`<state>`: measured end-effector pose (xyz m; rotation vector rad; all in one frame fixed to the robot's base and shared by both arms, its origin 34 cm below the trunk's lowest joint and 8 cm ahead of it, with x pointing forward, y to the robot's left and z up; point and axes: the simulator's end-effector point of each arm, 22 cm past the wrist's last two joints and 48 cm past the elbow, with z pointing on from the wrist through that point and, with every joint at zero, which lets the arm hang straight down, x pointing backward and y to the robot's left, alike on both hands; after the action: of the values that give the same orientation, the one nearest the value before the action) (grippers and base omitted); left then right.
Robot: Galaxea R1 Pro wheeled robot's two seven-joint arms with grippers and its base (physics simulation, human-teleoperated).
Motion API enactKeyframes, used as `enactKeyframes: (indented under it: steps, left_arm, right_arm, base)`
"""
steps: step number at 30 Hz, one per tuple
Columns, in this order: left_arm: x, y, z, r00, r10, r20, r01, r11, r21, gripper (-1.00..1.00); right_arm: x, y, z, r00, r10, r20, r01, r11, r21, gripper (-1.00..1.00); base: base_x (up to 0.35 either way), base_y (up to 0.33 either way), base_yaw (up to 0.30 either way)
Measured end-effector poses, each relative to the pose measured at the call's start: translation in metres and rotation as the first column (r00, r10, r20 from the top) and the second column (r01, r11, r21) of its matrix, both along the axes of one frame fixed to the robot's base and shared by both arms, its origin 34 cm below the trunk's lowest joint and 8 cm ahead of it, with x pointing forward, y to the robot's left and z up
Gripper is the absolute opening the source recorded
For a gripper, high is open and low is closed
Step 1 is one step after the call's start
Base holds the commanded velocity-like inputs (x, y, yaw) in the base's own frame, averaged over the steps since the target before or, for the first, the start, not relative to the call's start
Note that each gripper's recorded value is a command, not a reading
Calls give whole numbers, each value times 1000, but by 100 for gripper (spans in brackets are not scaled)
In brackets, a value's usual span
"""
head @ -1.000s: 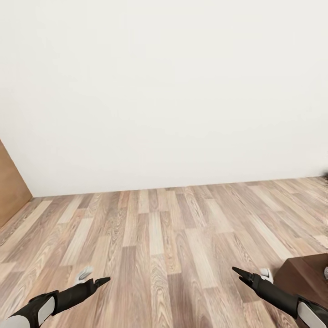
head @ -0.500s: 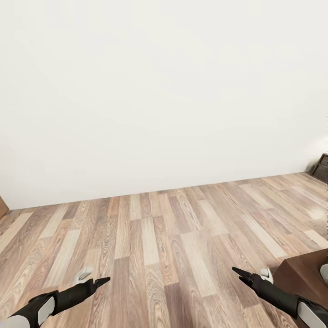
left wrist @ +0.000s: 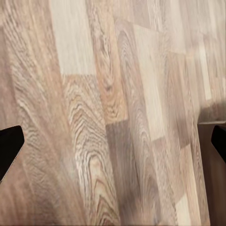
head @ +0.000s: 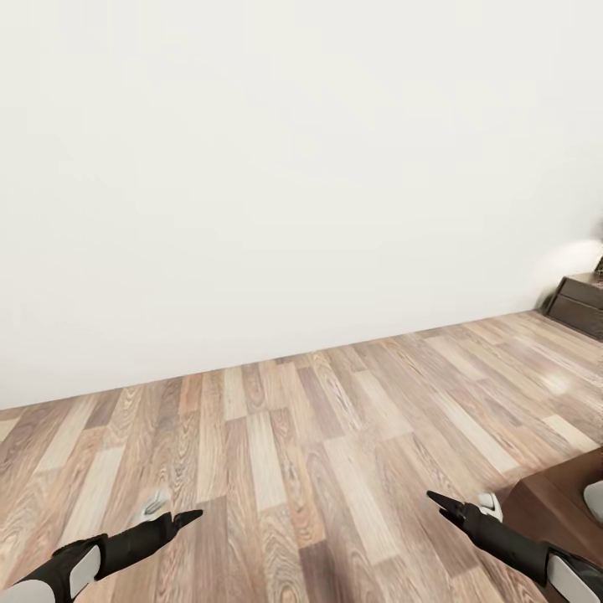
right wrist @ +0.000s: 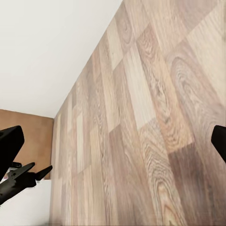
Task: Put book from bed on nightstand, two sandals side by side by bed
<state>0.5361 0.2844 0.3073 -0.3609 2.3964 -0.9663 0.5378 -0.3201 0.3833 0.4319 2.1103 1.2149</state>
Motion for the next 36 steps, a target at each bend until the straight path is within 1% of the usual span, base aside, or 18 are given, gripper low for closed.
enactKeyframes:
  steps: [20,36]
  left_arm:
    - [0,0,0,1000,0,1,0,1000,0,100]
    - [0,0,0,1000,-1,1,1,1000,-1,100]
  right_arm:
    - [0,0,0,1000,0,-1,0,1000,1,100]
    - [0,0,0,1000,0,-1,0,1000,1,100]
  base:
    - [169,118,-159]
    - [169,138,-186]
